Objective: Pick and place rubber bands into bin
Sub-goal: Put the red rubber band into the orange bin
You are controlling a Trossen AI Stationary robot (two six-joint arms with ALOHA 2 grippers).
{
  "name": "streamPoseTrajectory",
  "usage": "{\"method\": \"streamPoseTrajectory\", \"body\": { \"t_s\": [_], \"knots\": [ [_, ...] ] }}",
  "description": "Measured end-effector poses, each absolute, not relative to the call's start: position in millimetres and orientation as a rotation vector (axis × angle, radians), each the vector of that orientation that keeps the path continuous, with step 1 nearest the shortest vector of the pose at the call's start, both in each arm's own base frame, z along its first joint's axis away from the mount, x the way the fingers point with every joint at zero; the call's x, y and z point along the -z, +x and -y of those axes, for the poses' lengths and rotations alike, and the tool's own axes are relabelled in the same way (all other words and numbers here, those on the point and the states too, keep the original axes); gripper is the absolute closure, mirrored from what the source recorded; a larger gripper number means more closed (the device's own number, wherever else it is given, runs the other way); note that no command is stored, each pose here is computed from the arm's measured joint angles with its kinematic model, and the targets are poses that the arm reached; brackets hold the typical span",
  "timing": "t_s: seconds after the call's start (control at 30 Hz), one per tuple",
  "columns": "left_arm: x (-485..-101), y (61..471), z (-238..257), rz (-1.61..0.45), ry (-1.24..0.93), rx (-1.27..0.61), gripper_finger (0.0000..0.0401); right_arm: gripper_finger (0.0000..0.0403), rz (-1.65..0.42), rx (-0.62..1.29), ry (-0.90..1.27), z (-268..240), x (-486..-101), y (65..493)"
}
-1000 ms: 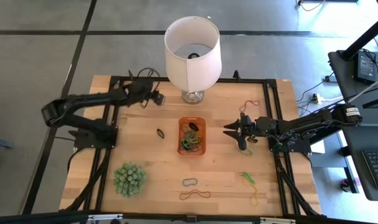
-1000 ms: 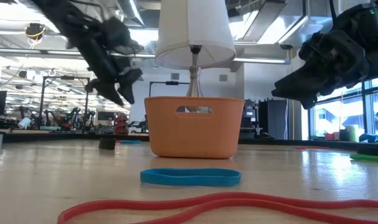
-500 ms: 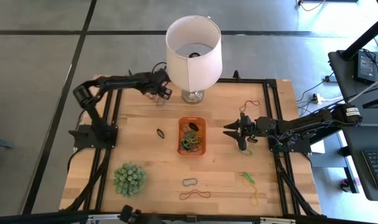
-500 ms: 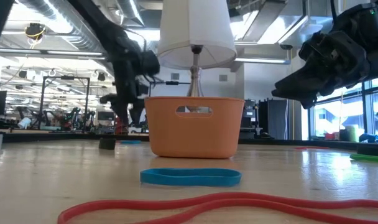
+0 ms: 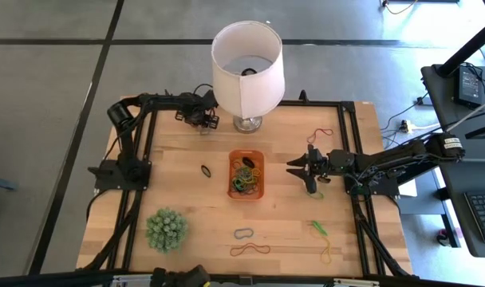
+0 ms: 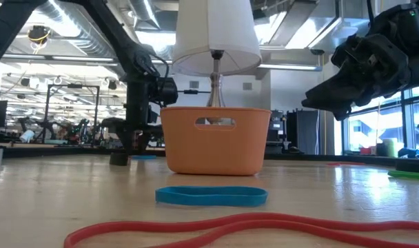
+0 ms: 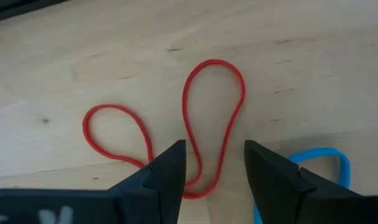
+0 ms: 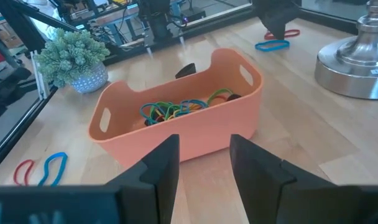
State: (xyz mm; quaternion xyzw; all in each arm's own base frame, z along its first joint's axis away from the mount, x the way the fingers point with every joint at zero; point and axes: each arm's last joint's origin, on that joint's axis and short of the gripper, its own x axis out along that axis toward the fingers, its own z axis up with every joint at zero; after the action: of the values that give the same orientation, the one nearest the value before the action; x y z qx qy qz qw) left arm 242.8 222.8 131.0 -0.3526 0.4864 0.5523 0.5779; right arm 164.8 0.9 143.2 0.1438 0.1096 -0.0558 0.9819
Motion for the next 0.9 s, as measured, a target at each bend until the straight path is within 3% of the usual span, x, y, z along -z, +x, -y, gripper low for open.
{"method": "streamPoseTrajectory", "body": {
  "t_s": [0.17,0.4,0.7,0.9],
  "knots": [
    [-127.6,240.9,-220.5,-1.127,-0.865,-1.312,0.0281,0.0257,-0.22,0.112,0.292,-0.9,-143.2,164.8],
    [-120.9,233.8,-215.8,-1.151,-0.907,-1.325,0.0387,0.0257,-0.22,0.113,0.295,-0.8,-143.2,164.8],
    [-136.3,238.3,-194.3,-1.215,-0.805,-1.261,0.0398,0.0257,-0.225,0.089,0.323,-1.7,-143.1,164.9],
    [-176.3,233.0,-169.2,-1.21,-0.707,-1.26,0.04,0.0257,-0.228,0.09,0.325,-1.7,-142.8,164.8]
  ]
}}
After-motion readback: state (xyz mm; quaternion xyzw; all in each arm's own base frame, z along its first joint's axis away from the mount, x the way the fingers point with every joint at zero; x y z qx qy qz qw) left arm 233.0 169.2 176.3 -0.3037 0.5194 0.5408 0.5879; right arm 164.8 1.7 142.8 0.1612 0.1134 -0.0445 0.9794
